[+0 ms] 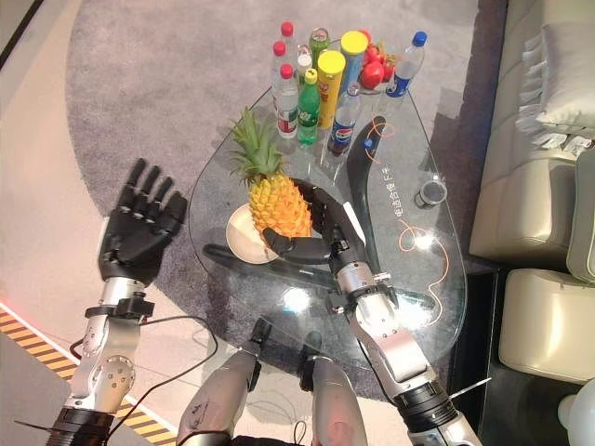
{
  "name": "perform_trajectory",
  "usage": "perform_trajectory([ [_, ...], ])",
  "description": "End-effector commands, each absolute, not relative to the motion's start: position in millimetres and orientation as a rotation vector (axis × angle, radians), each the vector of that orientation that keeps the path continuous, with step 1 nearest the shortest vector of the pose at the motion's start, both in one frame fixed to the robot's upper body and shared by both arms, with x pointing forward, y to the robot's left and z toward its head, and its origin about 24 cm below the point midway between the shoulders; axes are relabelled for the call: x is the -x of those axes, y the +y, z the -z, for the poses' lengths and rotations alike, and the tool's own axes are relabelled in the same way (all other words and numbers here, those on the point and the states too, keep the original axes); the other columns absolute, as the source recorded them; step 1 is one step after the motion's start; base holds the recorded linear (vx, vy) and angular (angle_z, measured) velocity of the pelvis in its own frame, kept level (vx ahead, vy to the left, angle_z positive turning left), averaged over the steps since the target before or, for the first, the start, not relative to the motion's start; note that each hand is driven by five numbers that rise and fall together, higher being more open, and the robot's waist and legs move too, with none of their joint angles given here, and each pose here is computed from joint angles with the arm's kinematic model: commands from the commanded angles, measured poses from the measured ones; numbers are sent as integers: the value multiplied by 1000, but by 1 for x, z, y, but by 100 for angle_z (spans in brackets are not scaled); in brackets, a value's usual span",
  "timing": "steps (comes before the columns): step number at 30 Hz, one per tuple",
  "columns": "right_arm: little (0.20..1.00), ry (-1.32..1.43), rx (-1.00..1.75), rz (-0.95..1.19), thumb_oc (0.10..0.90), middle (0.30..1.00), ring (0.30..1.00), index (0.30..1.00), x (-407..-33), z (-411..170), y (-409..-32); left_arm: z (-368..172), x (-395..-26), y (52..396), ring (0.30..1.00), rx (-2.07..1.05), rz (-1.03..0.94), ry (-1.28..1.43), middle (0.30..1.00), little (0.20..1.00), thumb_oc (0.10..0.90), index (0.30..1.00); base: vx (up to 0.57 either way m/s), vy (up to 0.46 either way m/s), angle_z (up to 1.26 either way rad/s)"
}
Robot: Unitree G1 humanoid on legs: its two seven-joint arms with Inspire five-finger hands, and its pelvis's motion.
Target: Pick up the fruit to the plate
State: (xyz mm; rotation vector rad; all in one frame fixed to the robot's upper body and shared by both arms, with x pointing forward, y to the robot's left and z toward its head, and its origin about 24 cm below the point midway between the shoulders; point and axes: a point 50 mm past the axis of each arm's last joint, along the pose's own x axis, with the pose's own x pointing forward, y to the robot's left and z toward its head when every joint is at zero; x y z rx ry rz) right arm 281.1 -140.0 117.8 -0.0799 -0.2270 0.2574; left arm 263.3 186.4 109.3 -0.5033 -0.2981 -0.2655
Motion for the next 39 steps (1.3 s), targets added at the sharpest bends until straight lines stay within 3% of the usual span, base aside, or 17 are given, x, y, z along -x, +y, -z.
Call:
perform_trajectory([
  [1,200,-597,7,-352,100,300,300,300,-261,-175,-122,-136,-250,184,900,461,394,-433,900,900,800,900,0,0,0],
  [15,200,-637,33,-349,100,300,300,300,-256,-180,-129,-137,-242,174,900,570,570,-384,900,900,800,900,0,2,0],
  [29,200,-614,207,-643,100,300,300,300,-243,-170,-94,-141,-241,164,900,747,622,-410,900,900,800,900,0,0,0],
  [39,200,-624,261,-700,100,300,300,300,-239,-170,-83,-143,-243,158,900,729,624,-395,900,900,800,900,0,0,0],
])
